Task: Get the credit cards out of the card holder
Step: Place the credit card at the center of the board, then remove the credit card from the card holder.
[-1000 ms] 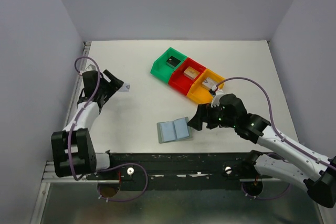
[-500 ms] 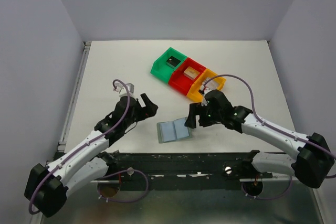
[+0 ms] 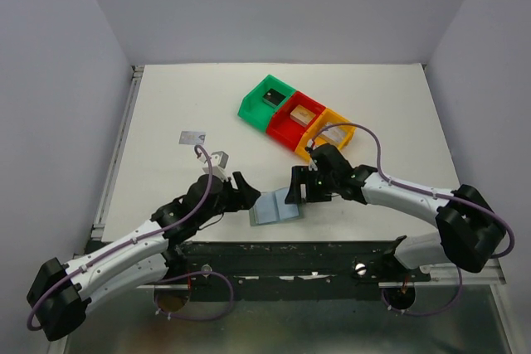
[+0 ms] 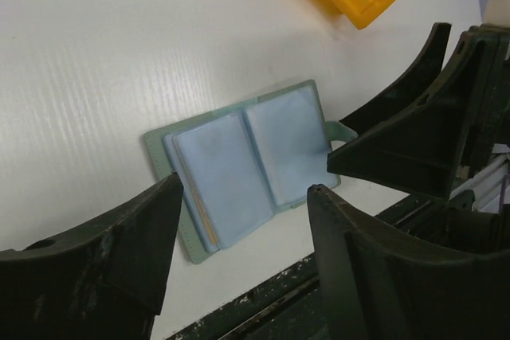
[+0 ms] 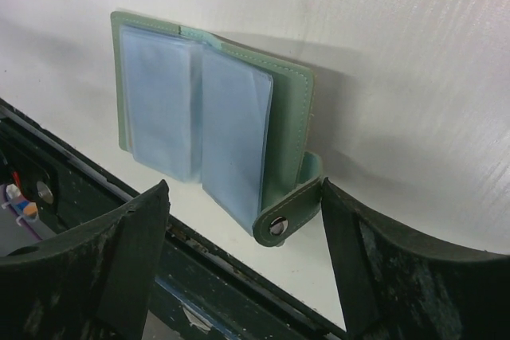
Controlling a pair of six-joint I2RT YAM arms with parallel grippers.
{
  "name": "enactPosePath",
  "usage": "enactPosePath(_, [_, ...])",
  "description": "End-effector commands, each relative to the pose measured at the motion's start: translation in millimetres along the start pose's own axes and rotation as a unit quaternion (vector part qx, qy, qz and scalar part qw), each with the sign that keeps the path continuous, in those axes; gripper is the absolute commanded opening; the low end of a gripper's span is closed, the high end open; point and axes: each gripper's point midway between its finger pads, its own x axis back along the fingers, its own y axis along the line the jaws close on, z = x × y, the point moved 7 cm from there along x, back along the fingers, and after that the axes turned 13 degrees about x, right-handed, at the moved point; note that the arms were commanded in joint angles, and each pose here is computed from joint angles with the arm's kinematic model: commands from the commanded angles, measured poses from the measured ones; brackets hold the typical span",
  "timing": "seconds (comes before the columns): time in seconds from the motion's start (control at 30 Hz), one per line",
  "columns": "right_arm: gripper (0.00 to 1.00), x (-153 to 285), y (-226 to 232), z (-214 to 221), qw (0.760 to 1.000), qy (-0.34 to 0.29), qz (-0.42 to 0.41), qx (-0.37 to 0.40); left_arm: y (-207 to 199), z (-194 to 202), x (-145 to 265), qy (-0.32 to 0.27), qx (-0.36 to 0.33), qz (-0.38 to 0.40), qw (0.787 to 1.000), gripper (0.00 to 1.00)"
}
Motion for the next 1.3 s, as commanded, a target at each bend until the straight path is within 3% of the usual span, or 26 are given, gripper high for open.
enactPosePath(0.0, [0.82,-3.0,-5.3,1.8,1.0,0.002,0.027,-0.009,7.4,10.6,1.0,0.013,0.002,0.018,1.0,0.71])
enactPosePath(0.13, [0.77,0.7,-14.9,8.6,0.998,0.012,0.065,-0.007,8.6,10.6,0.8,0.014,-0.006,0.017,1.0,0.61])
enactPosePath(0.37, [0.63,5.9,-22.4,12.1,0.995,0.024,0.1,-0.001,6.5,12.6,-5.0,0.024,-0.014,0.021,0.999,0.59])
enactPosePath(0.7, [0.18,9.6,-20.9,9.5,0.995,0.024,0.098,0.013,5.9,16.1,-9.4,0.036,-0.014,0.025,0.999,0.59])
enactPosePath(0.83, [0.0,16.0,-14.3,7.5,0.997,0.008,0.068,0.027,3.6,16.3,-12.3,0.043,-0.014,0.02,0.999,0.69])
enactPosePath(0.97, [0.0,24.7,-1.6,8.7,0.999,-0.015,0.022,0.039,2.7,17.3,-15.5,0.054,-0.016,0.011,0.998,0.83])
enactPosePath(1.27, [0.0,31.8,5.7,21.0,0.999,-0.021,-0.014,0.031,3.4,22.5,-19.4,0.073,-0.012,0.008,0.997,0.82])
